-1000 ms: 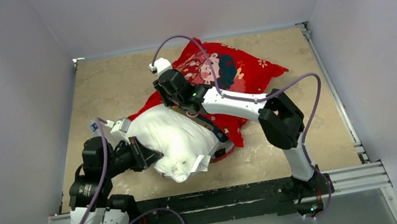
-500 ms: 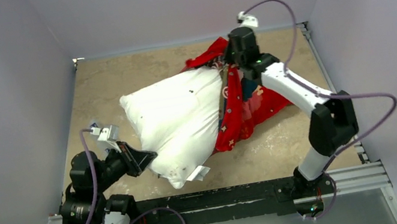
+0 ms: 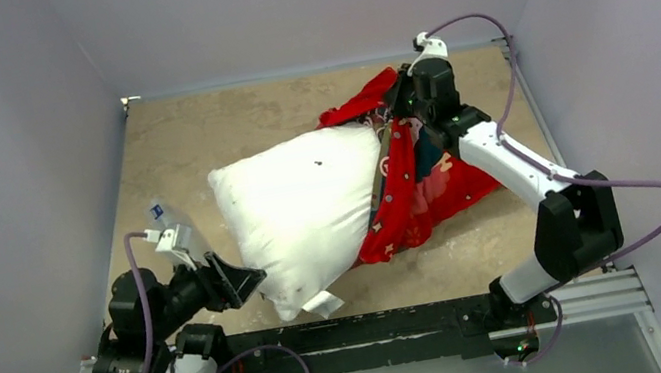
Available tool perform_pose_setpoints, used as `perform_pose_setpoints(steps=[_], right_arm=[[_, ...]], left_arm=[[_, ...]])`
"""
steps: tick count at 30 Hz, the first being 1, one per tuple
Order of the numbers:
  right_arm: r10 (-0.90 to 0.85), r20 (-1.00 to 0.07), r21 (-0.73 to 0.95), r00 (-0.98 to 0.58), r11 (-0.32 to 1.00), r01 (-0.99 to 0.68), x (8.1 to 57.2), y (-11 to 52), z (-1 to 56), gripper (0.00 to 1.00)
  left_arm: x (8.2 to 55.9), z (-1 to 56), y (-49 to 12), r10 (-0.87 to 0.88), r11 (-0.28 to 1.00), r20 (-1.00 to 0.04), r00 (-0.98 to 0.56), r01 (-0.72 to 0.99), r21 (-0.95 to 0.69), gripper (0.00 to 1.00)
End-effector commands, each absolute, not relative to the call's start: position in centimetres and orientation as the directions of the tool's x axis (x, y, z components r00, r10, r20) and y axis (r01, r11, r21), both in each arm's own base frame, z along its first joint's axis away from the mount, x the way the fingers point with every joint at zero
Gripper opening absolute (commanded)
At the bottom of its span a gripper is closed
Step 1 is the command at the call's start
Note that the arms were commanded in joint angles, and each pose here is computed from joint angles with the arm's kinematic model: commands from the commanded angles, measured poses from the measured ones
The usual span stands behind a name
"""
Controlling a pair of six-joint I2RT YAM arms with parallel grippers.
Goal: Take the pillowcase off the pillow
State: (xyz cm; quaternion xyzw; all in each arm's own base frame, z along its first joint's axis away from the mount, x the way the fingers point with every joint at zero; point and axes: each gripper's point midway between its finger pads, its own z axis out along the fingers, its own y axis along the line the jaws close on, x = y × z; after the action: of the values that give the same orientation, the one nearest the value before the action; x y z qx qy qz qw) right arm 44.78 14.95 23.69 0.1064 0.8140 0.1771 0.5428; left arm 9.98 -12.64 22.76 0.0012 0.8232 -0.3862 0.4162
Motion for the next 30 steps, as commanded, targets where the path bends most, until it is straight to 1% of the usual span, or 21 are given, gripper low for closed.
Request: perform_pose_setpoints(steps=[1, 2, 4, 6, 9, 16, 19, 21, 25, 30], right_arm=[[0.324, -0.913, 0.361, -0.248, 0.925, -0.118, 44.9, 17.4, 27.7, 0.0], [0.319, -0.912, 0.361, -0.257, 0.922, -0.14, 44.5, 18.4, 27.6, 0.0], [0.312, -0.91, 0.366, -0.273, 0.914, -0.177, 43.9, 20.0, 27.4, 0.0], [0.303, -0.911, 0.366, -0.28, 0.907, -0.21, 43.2, 21.2, 27.2, 0.0], [0.285, -0.915, 0.36, -0.286, 0.896, -0.258, 42.2, 22.9, 27.2, 0.0], [0.276, -0.916, 0.357, -0.289, 0.892, -0.279, 41.4, 24.0, 27.2, 0.0], [0.272, -0.917, 0.353, -0.291, 0.894, -0.277, 41.3, 24.1, 27.1, 0.0], [0.271, -0.917, 0.351, -0.291, 0.896, -0.272, 41.4, 24.0, 27.0, 0.0], [0.265, -0.918, 0.345, -0.296, 0.9, -0.265, 41.4, 23.9, 26.6, 0.0], [0.256, -0.915, 0.343, -0.31, 0.9, -0.27, 41.6, 24.3, 25.5, 0.0]], left_arm=[[11.0, 26.5, -12.8, -0.329, 0.698, -0.719, -0.613, 0.355, -0.622, 0.78], [11.6, 27.4, -12.8, -0.323, 0.7, -0.731, -0.601, 0.368, -0.612, 0.83], [12.7, 29.0, -13.0, -0.306, 0.705, -0.75, -0.586, 0.389, -0.592, 0.89], [14.2, 30.6, -13.2, -0.289, 0.712, -0.774, -0.563, 0.415, -0.567, 0.92], [17.6, 31.4, -13.5, -0.267, 0.732, -0.797, -0.542, 0.424, -0.533, 0.94], [28.8, 27.1, -14.9, -0.183, 0.787, -0.768, -0.614, 0.377, -0.489, 0.98], [32.7, 24.8, -16.4, -0.125, 0.776, -0.744, -0.656, 0.403, -0.486, 0.99], [34.5, 23.1, -17.7, -0.056, 0.772, -0.737, -0.674, 0.439, -0.46, 0.99], [36.6, 19.1, -20.4, 0.052, 0.745, -0.719, -0.693, 0.506, -0.434, 0.99], [35.9, 16.2, -22.6, 0.054, 0.651, -0.671, -0.74, 0.535, -0.538, 0.99]])
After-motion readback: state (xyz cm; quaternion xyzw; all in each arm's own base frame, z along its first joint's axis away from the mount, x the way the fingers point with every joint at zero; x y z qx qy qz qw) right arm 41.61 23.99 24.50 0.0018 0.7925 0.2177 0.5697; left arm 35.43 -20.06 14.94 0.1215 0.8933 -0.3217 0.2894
